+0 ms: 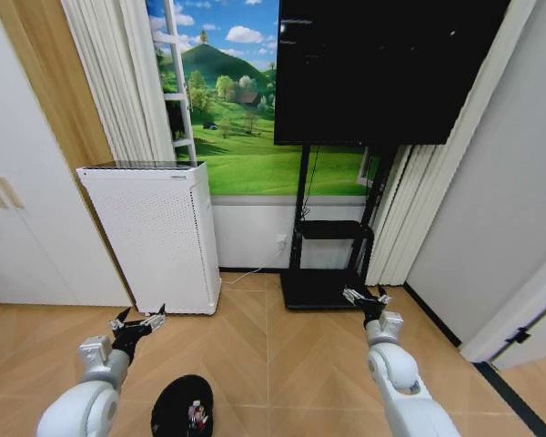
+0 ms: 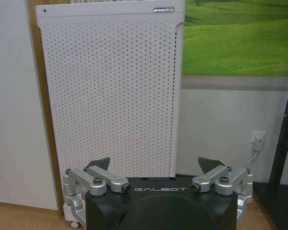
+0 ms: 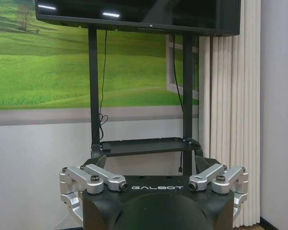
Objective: Pick up the trash bin and place the garbage on the floor into it.
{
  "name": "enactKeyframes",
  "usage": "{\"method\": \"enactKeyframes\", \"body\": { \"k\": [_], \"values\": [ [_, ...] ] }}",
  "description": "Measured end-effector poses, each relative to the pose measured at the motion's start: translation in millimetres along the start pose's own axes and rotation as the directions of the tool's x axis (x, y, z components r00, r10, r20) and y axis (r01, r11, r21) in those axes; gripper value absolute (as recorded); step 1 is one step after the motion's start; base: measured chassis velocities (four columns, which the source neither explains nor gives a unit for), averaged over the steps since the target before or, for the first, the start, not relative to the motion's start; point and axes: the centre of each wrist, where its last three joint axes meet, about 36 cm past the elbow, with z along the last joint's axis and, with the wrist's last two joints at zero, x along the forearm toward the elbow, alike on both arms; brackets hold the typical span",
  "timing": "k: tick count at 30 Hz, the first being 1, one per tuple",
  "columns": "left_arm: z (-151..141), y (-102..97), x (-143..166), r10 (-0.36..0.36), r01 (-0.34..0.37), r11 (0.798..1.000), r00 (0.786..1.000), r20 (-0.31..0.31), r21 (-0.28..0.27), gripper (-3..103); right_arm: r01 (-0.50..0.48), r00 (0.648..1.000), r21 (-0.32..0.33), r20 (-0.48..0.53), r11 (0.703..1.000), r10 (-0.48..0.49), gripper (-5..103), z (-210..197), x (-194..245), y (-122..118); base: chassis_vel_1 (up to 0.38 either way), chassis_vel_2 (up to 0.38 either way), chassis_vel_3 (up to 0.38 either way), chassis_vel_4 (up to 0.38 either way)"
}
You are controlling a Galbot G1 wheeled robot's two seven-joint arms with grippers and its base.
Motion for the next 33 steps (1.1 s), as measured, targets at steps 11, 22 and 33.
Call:
{"method": "enactKeyframes", "body": {
  "k": [11, 22, 33],
  "values": [
    [0.1, 0.1, 0.1, 0.000, 0.000, 1.000, 1.000, 0.003, 0.000, 100, -0.003, 1.000, 0.002, -0.001, 1.000, 0.003, 100, 0.4, 0.7, -0.8, 0.039, -0.042, -0.042, 0.037],
    [1.5, -0.6, 0.6, -0.002, 0.002, 1.000, 1.000, 0.004, 0.001, 100, -0.010, 1.000, 0.006, -0.002, 1.000, 0.010, 100, 1.6, 1.3, -4.0, 0.093, -0.093, -0.094, 0.099],
    [1.3, -1.0, 1.3, 0.001, -0.001, 1.000, 1.000, 0.008, -0.001, 100, -0.018, 1.000, 0.010, -0.001, 1.000, 0.018, 100, 2.8, 3.1, -6.5, 0.123, -0.127, -0.122, 0.123]
  ]
}}
